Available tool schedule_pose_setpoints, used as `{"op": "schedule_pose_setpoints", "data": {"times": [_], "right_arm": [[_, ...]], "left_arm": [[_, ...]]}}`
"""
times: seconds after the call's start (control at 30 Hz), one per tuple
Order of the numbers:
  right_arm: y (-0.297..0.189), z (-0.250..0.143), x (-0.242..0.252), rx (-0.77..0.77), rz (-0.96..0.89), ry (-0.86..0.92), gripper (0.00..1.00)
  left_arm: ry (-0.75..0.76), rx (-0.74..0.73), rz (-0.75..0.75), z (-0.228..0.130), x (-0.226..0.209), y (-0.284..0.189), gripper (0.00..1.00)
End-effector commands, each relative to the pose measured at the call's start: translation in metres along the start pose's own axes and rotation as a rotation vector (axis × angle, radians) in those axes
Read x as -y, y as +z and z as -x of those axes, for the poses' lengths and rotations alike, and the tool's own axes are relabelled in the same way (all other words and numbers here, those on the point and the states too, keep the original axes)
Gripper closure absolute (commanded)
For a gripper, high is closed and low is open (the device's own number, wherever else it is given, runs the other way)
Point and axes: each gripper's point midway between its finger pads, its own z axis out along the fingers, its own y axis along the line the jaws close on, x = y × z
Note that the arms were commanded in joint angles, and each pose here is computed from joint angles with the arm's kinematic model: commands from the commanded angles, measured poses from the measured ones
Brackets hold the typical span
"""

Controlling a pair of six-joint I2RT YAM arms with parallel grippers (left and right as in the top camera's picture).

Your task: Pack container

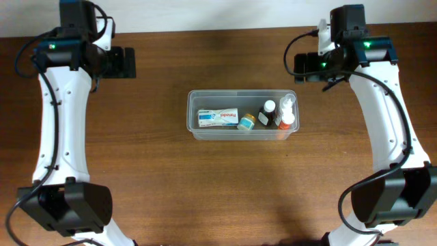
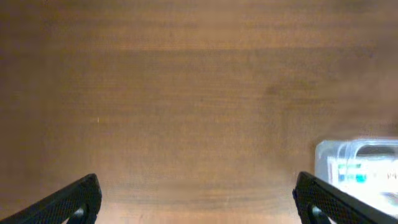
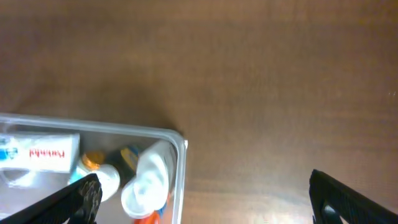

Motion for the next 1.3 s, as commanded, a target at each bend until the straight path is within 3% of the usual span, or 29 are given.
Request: {"op": "schedule_pose_setpoints", "data": {"times": [0.0,0.1,0.33,0.57,0.77,0.93,1.27], "right_arm": [[-0.025,-0.005,0.003,0.020,-0.020,-0.026,0.02],[-0.053,-0.011,0.001,0.047,-0.020,-0.027,0.02],[-0.112,-0.024,0.001,0.176,-0.032,-0.011,0.02],[-0.141,-0.072,0.005,0.329,-0.054,0.028,0.02],[-0.135,-0.136,0.013,0.445,-0.094,0.050,0.02],[-0.123,-0.168,0.013,0.479,-0.092,0.050,0.02],[-0.117,-0.175,0.014,0.461,-0.093,0.050,0.02]], "left_arm": [[-0.045,-0.054,-0.031,-0.015,-0.006,-0.004,0.01],[-0.053,-0.070,-0.027,-0.026,-0.009,-0.024,0.01],[-0.051,0.063,-0.020,-0.030,-0.009,-0.091,0.01],[-0.033,0.231,-0.007,-0.074,-0.005,-0.138,0.01],[0.025,0.428,0.017,-0.136,0.000,-0.134,0.01],[0.025,0.542,0.031,-0.172,0.002,-0.126,0.01],[0.024,0.431,0.020,-0.214,0.006,-0.103,0.01]]}}
